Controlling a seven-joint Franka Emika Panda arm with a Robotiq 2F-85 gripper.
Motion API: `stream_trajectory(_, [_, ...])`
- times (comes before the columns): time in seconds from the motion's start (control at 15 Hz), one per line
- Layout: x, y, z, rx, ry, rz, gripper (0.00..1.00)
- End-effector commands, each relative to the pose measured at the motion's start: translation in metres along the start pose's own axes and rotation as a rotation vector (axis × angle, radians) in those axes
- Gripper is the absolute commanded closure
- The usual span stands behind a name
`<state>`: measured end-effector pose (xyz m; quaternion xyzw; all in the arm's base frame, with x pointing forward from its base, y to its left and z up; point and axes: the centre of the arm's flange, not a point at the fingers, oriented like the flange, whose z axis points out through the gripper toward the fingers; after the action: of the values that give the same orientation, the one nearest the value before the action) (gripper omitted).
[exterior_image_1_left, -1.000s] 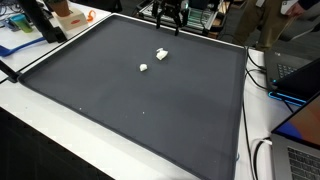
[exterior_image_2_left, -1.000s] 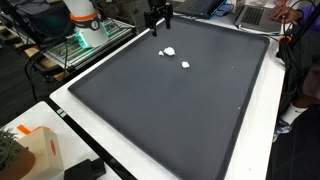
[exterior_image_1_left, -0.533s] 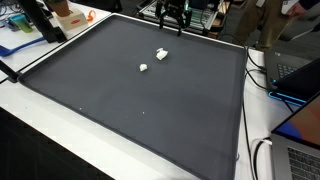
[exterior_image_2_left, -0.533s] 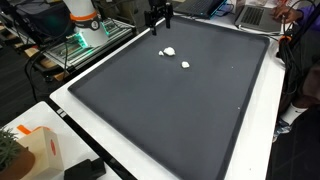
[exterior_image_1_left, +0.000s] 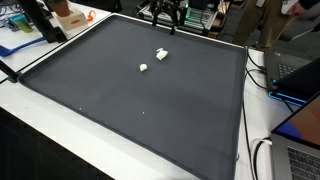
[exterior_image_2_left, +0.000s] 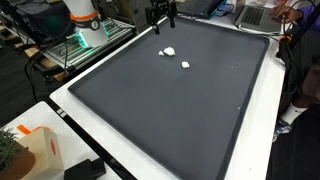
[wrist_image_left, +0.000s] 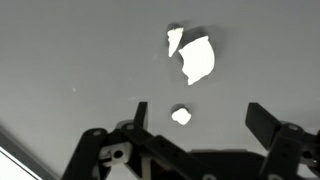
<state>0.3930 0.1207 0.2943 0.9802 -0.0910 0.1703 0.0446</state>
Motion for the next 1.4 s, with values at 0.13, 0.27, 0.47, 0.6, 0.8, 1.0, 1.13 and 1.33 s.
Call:
stream_trajectory(0.13, [-0.029, 0.017, 0.001, -0.005, 0.094, 0.054, 0.00])
stream_trajectory(0.27, [-0.030, 0.018, 0.002, 0.001, 0.103, 0.089, 0.00])
stream_trajectory(0.47, [0.001, 0.003, 0.000, -0.009, 0.088, 0.078, 0.00])
stream_trajectory(0.6, [0.001, 0.004, -0.001, -0.008, 0.089, 0.080, 0.00])
stream_trajectory(0.8, [0.003, 0.007, 0.006, -0.017, 0.130, 0.066, 0.00])
stream_trajectory(1.0, [0.007, 0.012, 0.015, -0.014, 0.130, 0.051, 0.00])
stream_trajectory(1.13, [0.008, 0.014, 0.023, 0.003, 0.114, 0.039, 0.00])
stream_trajectory(1.33, [0.005, 0.013, 0.035, 0.074, 0.067, 0.006, 0.00])
